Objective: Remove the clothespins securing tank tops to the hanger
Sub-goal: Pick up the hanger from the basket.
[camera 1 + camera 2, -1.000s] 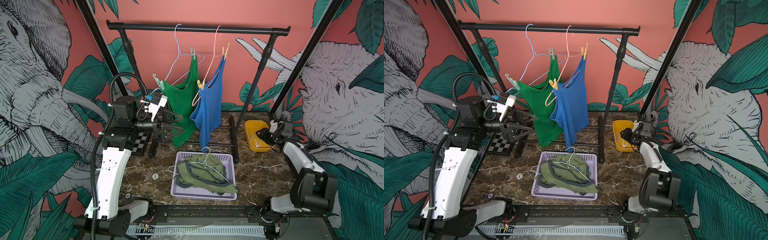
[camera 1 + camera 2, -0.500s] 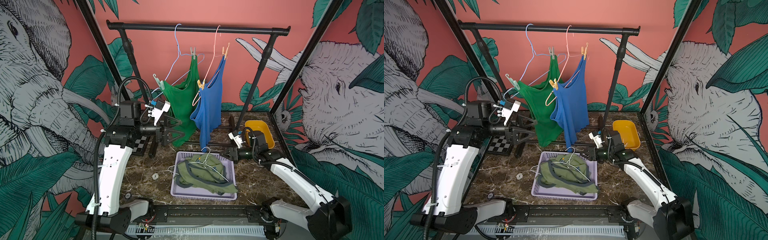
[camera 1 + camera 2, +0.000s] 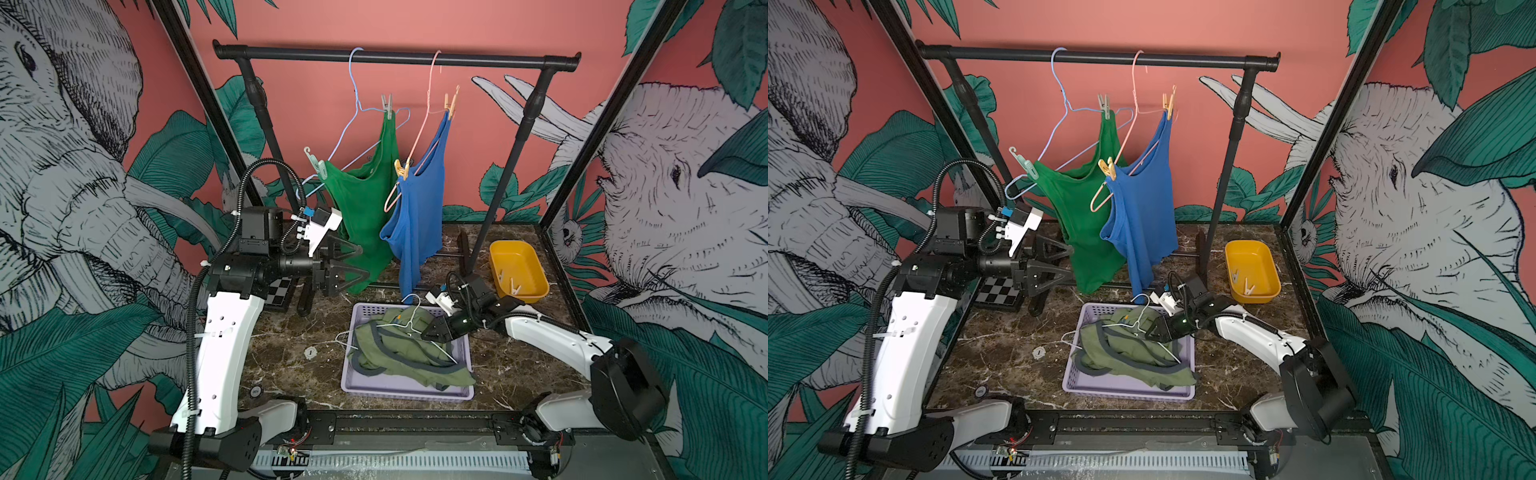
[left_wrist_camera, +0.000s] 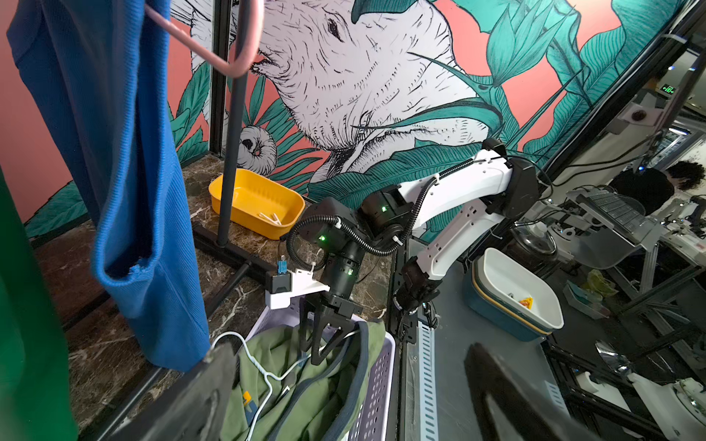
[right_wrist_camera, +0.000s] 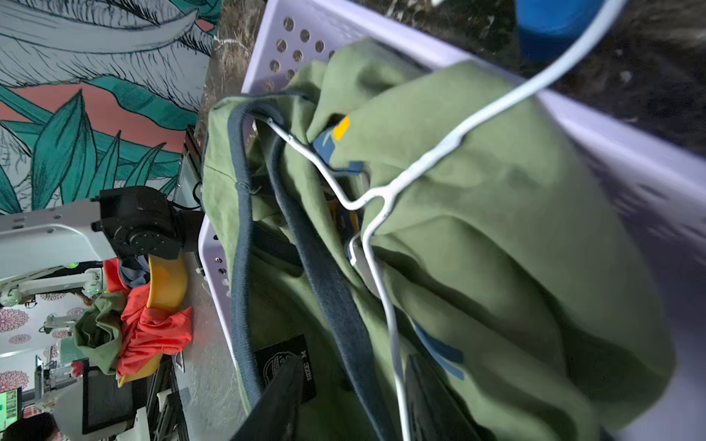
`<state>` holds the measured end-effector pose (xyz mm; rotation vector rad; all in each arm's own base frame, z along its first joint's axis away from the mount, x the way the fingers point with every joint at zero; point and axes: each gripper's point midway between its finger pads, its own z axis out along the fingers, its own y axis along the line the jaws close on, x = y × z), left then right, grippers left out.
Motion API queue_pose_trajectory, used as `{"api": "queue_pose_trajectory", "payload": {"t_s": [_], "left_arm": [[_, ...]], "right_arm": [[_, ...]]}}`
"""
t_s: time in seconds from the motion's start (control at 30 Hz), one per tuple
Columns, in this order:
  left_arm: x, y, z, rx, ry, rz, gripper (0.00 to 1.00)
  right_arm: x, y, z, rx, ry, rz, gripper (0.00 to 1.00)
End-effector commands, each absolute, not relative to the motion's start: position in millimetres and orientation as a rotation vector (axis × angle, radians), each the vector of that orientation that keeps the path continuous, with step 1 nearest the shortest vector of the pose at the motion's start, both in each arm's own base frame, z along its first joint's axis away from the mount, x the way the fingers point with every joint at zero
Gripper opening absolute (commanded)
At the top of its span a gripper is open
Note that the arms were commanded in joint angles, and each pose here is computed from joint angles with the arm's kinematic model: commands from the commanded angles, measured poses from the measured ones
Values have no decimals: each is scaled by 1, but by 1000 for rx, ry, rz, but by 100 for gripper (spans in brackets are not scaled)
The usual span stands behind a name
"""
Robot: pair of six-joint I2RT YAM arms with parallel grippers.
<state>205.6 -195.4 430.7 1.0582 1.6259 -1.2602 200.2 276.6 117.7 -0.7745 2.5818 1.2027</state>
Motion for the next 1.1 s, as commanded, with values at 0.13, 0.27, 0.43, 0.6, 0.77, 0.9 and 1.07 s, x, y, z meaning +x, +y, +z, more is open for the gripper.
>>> {"api": "queue_pose_trajectory", "payload": {"t_s": [0.13, 0.27, 0.43, 0.6, 0.77, 0.9, 1.07], "left_arm": [[196, -195, 428, 1084, 1608, -1259, 96], [195, -195, 427, 1084, 1611, -1255, 96], [193, -194, 428, 1087, 1607, -1250, 96], [193, -195, 429, 1089, 1600, -1253, 96], [196, -195, 430, 1083, 1601, -1264, 96], [195, -195, 431, 1081, 1600, -1268, 96], [196, -195, 433, 1080, 1597, -1266, 96]], "right_arm": [[195, 284, 108, -856, 2578, 1181, 42], [197, 282, 100, -861, 2604, 1139, 43], [202, 284, 95, -861, 2610, 1123, 42], [208, 288, 94, -859, 2591, 1126, 43], [214, 296, 87, -858, 2594, 1146, 40], [220, 301, 88, -858, 2580, 1164, 29], [220, 302, 92, -871, 2575, 1168, 5]]}}
